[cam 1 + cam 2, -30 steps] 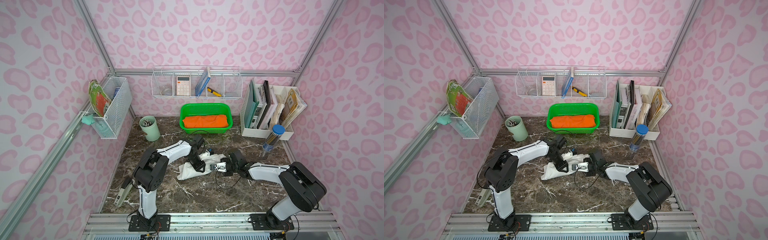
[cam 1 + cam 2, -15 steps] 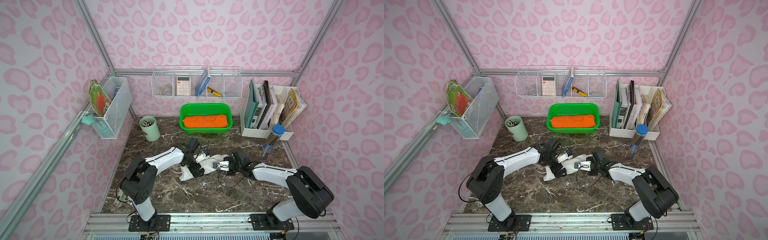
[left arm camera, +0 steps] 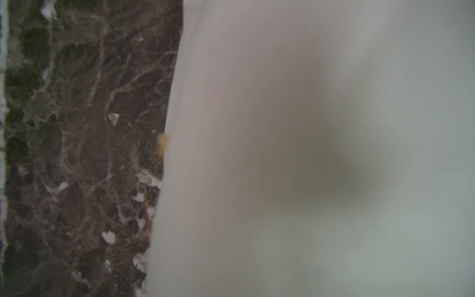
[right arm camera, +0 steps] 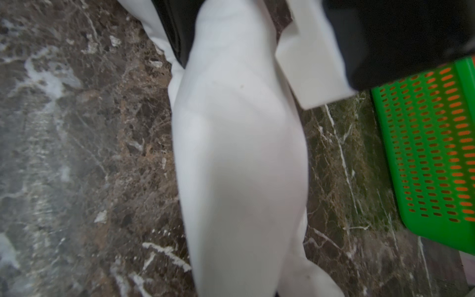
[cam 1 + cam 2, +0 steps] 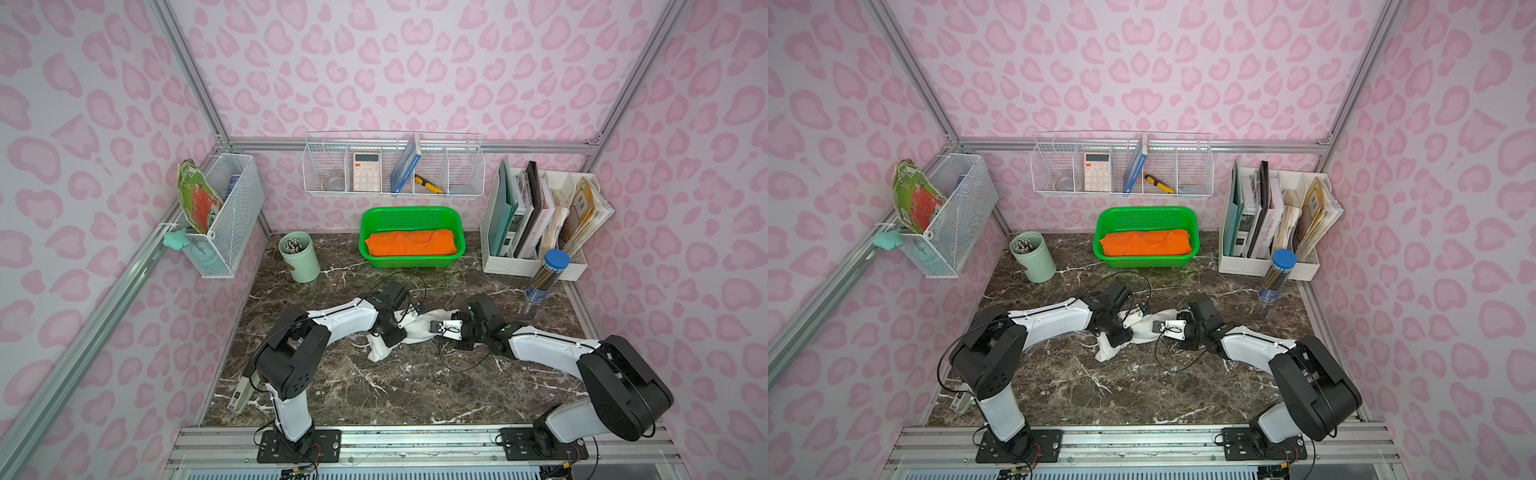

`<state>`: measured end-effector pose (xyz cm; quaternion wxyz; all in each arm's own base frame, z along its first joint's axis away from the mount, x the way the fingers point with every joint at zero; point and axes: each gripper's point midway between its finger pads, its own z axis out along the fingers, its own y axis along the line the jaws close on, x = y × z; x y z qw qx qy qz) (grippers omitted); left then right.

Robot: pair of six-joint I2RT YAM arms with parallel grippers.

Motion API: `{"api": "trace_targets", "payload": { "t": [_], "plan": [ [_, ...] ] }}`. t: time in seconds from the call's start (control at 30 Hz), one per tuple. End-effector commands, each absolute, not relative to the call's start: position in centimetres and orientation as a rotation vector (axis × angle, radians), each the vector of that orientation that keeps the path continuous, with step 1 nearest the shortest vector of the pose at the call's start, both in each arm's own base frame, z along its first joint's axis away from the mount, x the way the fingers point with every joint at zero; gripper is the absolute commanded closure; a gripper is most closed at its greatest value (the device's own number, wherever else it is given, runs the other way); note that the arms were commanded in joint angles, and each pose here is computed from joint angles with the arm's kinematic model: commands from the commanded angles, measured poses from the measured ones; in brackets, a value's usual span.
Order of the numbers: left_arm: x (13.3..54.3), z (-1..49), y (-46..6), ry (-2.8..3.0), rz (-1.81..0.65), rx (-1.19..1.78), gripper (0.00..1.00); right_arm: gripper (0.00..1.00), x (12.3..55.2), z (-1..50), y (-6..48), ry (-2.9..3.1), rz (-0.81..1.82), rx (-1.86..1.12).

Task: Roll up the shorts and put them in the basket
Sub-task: Pick up the shorts from the center of the board, then place the shorts in the bin.

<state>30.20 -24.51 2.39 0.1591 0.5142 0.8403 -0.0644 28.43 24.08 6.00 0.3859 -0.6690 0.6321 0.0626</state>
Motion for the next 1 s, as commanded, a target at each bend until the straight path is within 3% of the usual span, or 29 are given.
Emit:
{"api": "trace_targets", "payload": {
  "t": [0.0,0.03,0.07,0.23,0.4,0.6,0.77,0.97],
  "plan": [
    [29.7,1.9,-22.6,2.488,-0.103,1.470,0.92,1.00,29.7,6.8,23.7,1.663,0.172,-1.633],
    [30.5,2.7,-22.6,2.470,-0.080,1.457,0.99,1.00,30.4,7.2,23.6,1.671,0.163,-1.618],
    [31.6,3.6,-22.5,2.446,-0.046,1.438,1.00,1.00,31.3,7.7,23.5,1.679,0.141,-1.597],
    [40.1,10.7,-21.3,2.207,0.229,1.301,1.00,1.00,37.6,13.0,22.7,1.640,-0.046,-1.451],
    [49.9,21.4,-20.2,1.870,0.548,1.073,1.00,1.00,44.3,20.4,21.4,1.551,-0.242,-1.294],
    [56.2,30.2,-19.0,1.614,0.676,0.862,1.00,1.00,49.4,25.4,21.3,1.447,-0.401,-1.254],
    [59.1,29.0,-17.8,1.545,0.673,0.857,1.00,1.00,54.1,26.5,21.0,1.398,-0.590,-1.219],
    [61.3,23.4,-16.7,1.594,0.594,0.891,1.00,1.00,58.6,23.1,20.7,1.402,-0.805,-1.254]
  ]
}}
